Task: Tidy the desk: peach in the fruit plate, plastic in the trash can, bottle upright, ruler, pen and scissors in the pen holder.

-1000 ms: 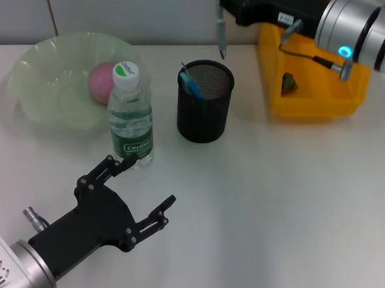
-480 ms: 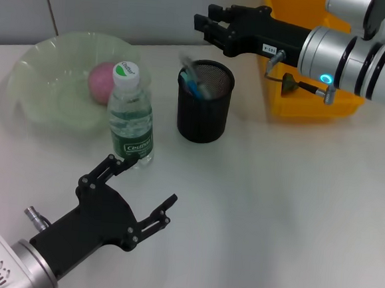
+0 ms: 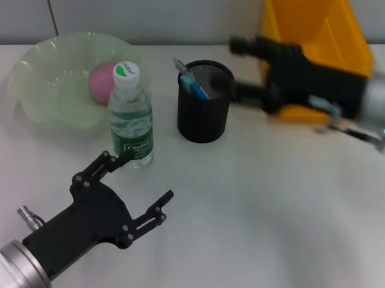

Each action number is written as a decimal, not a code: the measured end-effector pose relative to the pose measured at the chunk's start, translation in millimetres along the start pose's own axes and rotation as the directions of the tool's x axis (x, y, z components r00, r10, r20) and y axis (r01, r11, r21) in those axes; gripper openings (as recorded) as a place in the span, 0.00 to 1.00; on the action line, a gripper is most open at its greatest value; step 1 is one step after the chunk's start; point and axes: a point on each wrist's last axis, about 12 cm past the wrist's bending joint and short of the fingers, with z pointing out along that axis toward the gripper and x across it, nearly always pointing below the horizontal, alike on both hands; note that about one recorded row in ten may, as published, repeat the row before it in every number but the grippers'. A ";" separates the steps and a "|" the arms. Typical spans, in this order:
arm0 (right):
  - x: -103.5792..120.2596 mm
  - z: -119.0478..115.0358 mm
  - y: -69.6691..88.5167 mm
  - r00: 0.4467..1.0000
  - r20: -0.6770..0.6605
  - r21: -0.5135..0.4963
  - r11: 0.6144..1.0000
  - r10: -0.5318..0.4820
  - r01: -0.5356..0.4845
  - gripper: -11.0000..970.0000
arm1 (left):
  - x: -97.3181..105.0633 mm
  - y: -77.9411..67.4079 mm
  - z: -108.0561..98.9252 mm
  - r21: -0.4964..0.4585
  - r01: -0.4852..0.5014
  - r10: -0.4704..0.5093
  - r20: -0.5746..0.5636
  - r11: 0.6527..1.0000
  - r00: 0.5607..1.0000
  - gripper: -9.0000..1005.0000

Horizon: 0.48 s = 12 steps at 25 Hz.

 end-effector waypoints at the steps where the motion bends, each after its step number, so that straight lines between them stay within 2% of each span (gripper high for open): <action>1: 0.0 0.0 0.0 1.000 0.000 0.000 1.000 0.000 0.000 0.68 | 0.0 0.0 0.0 0.000 0.000 0.000 0.000 1.000 1.000 0.81; 2: 8.3 -23.2 12.9 0.999 -0.048 -0.071 0.997 -0.022 0.019 0.71 | 1.0 0.4 -0.9 -0.003 -0.001 0.001 0.001 1.000 1.000 0.81; 3: 12.7 -33.5 18.1 0.997 -0.078 -0.102 0.995 -0.025 0.017 0.74 | 2.4 1.1 -2.0 -0.005 -0.003 0.003 0.001 1.000 1.000 0.81; 4: 12.7 -33.5 18.1 0.997 -0.078 -0.102 0.995 -0.025 0.017 0.77 | 2.4 1.1 -2.0 -0.005 -0.003 0.003 0.001 1.000 1.000 0.81; 5: 20.3 -50.1 24.9 0.993 -0.122 -0.135 0.991 -0.012 -0.005 0.79 | 2.9 1.3 -2.2 -0.005 -0.004 0.004 0.000 1.000 1.000 0.81; 7: 27.2 -58.4 29.6 0.989 -0.149 -0.153 0.988 0.010 -0.033 0.85 | 3.2 1.5 -2.1 -0.005 -0.005 0.005 -0.001 1.000 1.000 0.81; 12: 41.3 -64.9 36.5 0.982 -0.188 -0.151 0.987 0.031 -0.060 0.85 | 3.0 1.8 -1.7 -0.004 -0.007 0.007 0.001 1.000 1.000 0.81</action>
